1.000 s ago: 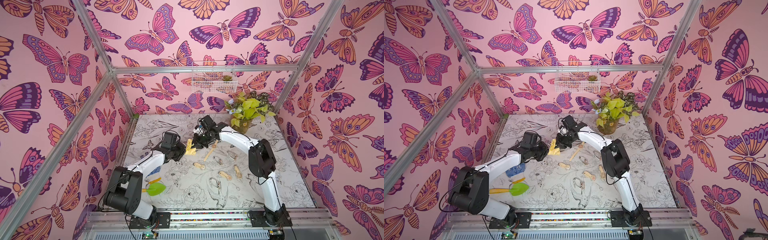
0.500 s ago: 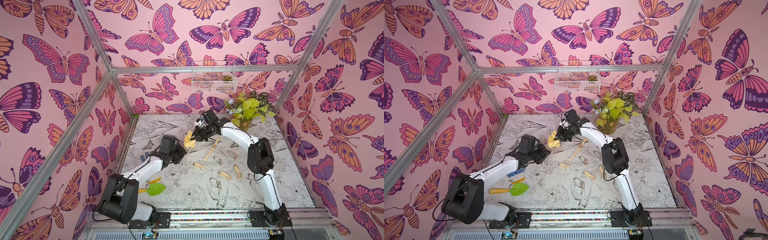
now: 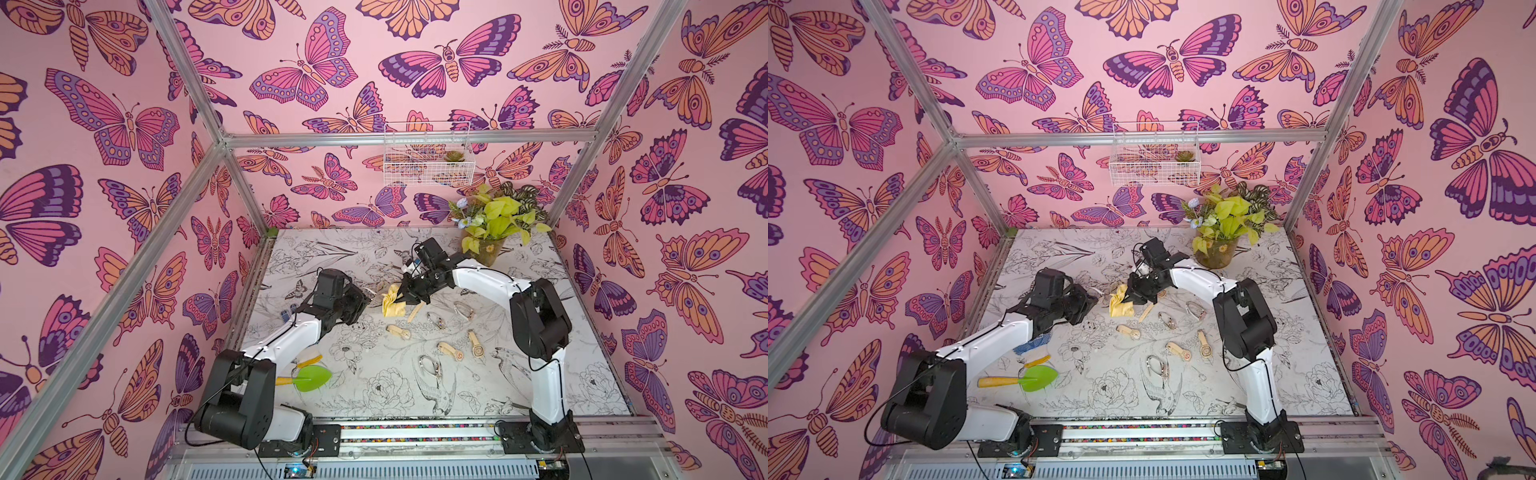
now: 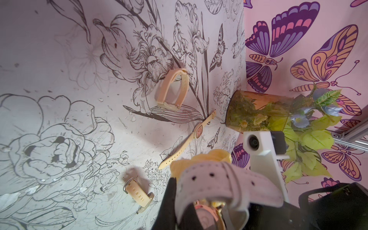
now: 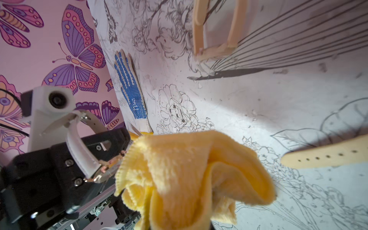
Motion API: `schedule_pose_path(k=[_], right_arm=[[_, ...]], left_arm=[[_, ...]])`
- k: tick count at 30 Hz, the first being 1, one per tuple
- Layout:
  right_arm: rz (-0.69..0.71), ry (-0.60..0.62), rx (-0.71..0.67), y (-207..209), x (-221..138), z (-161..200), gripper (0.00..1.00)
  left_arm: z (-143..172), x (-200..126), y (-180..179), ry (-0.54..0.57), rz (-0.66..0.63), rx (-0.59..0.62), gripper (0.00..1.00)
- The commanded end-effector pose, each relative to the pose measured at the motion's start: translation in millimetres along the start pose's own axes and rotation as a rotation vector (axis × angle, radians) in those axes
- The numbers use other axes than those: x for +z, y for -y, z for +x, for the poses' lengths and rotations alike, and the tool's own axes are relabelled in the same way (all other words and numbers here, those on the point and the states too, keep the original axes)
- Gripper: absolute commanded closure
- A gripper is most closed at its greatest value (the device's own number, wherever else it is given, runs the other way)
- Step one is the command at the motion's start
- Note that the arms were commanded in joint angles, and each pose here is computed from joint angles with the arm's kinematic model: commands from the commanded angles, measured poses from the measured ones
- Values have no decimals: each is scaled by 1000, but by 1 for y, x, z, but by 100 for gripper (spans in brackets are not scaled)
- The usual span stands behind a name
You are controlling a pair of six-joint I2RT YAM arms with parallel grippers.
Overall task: Wipe the watch dial
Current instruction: Wipe the dirt from the watch dial.
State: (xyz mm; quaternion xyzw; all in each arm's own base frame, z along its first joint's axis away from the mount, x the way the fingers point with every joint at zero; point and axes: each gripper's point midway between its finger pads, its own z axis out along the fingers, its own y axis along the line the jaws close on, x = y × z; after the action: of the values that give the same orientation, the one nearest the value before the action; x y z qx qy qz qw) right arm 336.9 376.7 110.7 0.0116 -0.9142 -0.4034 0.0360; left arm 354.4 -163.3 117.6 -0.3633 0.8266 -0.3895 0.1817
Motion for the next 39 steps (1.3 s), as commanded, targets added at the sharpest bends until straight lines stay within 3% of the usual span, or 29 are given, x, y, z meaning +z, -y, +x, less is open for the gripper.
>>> schedule_pose_path(k=[1, 11, 24, 33, 39], right_arm=[[-22, 12, -84, -24, -4, 12, 100], [-39, -13, -126, -56, 22, 9, 100], [-61, -6, -156, -89, 39, -29, 100], [-132, 83, -136, -112, 15, -72, 100], [-134, 138, -98, -95, -16, -96, 100]], left_arm=[[0, 4, 1, -18, 11, -4, 100], [5, 8, -1, -50, 12, 9, 100], [14, 3, -11, -79, 0, 49, 100], [16, -3, -16, -75, -9, 52, 100], [3, -14, -10, -38, 18, 23, 100]])
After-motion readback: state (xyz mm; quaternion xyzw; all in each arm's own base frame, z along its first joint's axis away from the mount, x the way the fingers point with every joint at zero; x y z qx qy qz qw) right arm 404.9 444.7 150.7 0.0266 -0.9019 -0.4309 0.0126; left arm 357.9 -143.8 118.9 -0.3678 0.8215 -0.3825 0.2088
